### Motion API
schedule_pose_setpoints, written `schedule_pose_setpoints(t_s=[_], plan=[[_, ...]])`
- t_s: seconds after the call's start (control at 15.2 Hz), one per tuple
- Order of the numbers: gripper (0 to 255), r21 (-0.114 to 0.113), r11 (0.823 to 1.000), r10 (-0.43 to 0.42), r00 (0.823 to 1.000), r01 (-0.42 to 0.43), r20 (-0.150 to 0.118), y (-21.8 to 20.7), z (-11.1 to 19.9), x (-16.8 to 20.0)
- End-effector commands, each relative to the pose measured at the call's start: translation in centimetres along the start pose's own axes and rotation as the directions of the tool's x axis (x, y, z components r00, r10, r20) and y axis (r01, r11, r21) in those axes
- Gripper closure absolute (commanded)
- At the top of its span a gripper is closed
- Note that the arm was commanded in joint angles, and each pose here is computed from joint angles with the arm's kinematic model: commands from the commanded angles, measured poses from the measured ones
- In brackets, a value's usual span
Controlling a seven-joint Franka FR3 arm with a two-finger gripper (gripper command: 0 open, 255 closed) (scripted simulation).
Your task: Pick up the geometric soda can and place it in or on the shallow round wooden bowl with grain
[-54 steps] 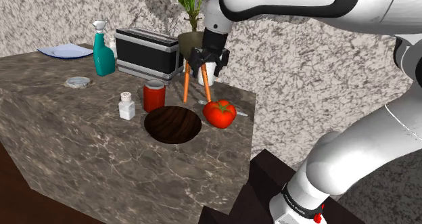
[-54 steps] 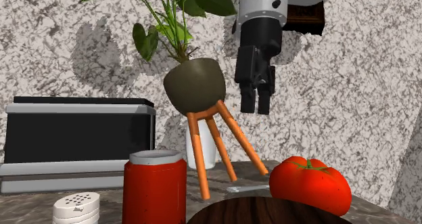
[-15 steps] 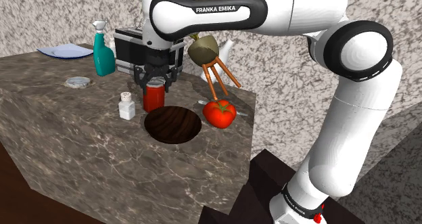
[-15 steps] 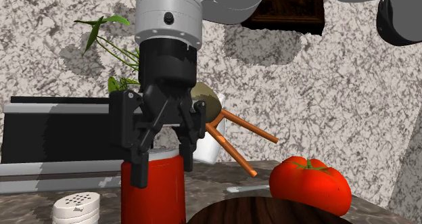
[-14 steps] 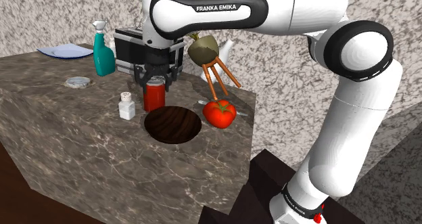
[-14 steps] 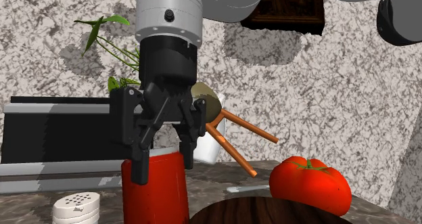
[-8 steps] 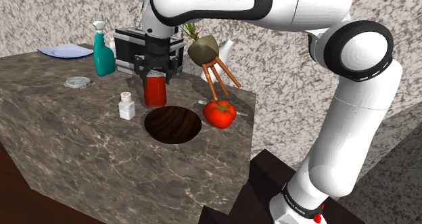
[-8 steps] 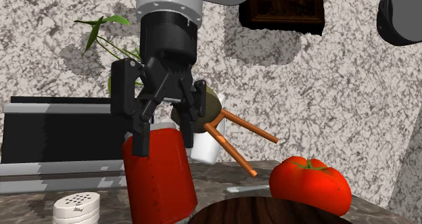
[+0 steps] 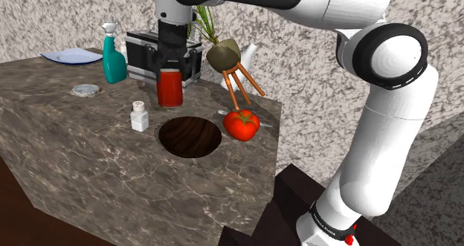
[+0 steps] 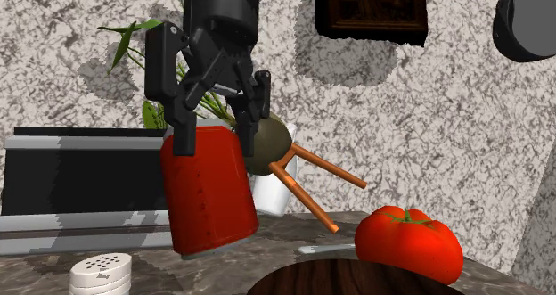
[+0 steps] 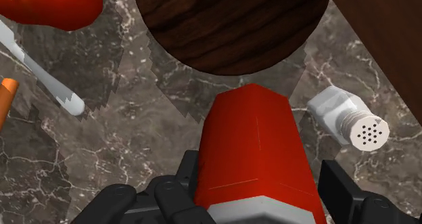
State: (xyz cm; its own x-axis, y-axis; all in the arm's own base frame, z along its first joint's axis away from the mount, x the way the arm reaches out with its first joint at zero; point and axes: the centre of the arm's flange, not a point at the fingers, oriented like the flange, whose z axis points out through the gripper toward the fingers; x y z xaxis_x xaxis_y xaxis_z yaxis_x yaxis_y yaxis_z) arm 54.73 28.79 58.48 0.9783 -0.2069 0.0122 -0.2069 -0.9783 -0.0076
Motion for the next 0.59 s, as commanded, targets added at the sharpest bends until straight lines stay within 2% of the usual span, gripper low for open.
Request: schedule_pose_setpoints(t_s=[0.0,0.4,0.53], plan=[[255,0.000,1.000,0.000,1.000,0.000,0.000,0.2,-1.1,0.0],[255,0.000,1.000,0.000,1.000,0.000,0.000,0.2,-4.2,0.0],[255,0.000,1.000,0.000,1.000,0.000,0.000,0.5,-4.7,-2.5]])
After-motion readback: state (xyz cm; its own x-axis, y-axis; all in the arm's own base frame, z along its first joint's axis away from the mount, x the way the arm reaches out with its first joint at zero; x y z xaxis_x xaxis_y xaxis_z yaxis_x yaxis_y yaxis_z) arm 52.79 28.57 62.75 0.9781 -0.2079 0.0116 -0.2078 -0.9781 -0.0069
